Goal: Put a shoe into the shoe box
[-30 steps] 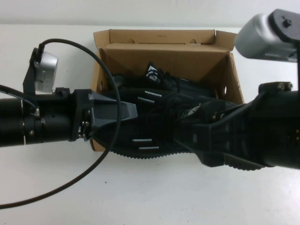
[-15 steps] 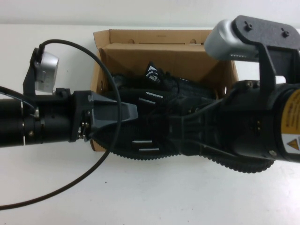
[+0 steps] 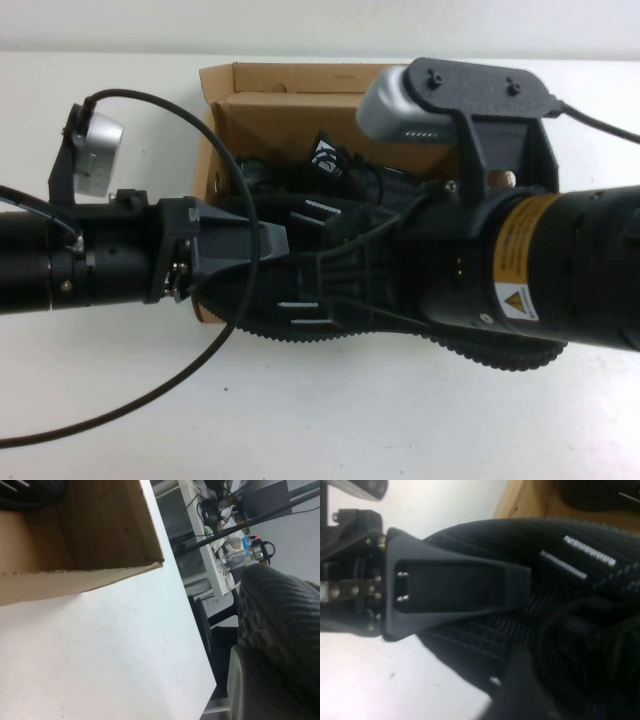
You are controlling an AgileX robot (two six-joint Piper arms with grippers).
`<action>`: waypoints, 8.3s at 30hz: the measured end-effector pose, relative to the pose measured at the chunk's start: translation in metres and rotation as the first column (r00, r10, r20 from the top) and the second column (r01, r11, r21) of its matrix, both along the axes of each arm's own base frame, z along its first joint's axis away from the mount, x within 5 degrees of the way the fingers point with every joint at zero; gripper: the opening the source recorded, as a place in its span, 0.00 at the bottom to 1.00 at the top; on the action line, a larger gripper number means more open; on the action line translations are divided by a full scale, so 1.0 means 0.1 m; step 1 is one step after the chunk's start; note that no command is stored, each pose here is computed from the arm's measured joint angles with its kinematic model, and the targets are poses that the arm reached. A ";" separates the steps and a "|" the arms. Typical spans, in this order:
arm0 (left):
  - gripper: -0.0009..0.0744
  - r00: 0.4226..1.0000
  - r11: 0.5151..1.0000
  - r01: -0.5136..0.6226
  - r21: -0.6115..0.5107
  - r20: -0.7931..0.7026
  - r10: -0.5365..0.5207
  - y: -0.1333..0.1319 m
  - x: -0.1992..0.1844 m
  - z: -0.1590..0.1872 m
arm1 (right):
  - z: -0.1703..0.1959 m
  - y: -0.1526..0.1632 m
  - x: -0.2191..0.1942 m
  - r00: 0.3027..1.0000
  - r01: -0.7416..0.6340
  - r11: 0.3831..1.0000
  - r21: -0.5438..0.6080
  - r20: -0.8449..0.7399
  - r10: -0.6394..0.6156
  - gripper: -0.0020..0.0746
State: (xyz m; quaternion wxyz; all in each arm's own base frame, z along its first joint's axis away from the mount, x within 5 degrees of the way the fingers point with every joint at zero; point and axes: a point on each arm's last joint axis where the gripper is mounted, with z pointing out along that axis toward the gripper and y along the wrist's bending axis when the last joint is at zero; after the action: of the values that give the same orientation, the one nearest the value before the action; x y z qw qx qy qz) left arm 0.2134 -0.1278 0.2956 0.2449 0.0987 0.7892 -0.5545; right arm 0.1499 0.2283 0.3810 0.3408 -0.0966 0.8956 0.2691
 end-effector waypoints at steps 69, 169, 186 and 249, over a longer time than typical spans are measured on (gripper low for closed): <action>0.01 0.950 0.958 -0.099 0.270 0.312 0.010 0.16 -0.09 0.08 | 0.36 -0.86 0.16 0.966 0.123 0.976 -0.181 0.247 -0.076 0.03; 0.01 0.785 0.679 -0.455 0.576 0.619 0.002 0.85 -1.30 0.57 | -0.37 -0.28 1.80 0.936 -0.287 0.834 -0.471 0.046 0.349 0.04; 0.01 0.691 0.495 -0.655 0.571 0.717 0.088 1.21 -1.82 0.72 | 0.77 -1.08 0.57 0.799 0.023 0.979 -0.202 0.592 0.103 0.01; 0.01 0.625 0.660 -0.606 0.444 0.779 0.051 1.09 -2.09 0.45 | -0.31 -1.77 -0.63 0.646 0.044 0.999 0.015 0.762 -0.040 0.01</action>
State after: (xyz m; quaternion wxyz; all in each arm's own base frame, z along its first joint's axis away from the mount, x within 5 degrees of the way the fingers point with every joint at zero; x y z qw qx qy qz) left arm 0.0045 -0.0189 0.3402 0.5804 0.2260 0.7776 -0.0862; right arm 0.0867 0.0513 0.3503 0.6912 -0.1808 0.6724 0.1935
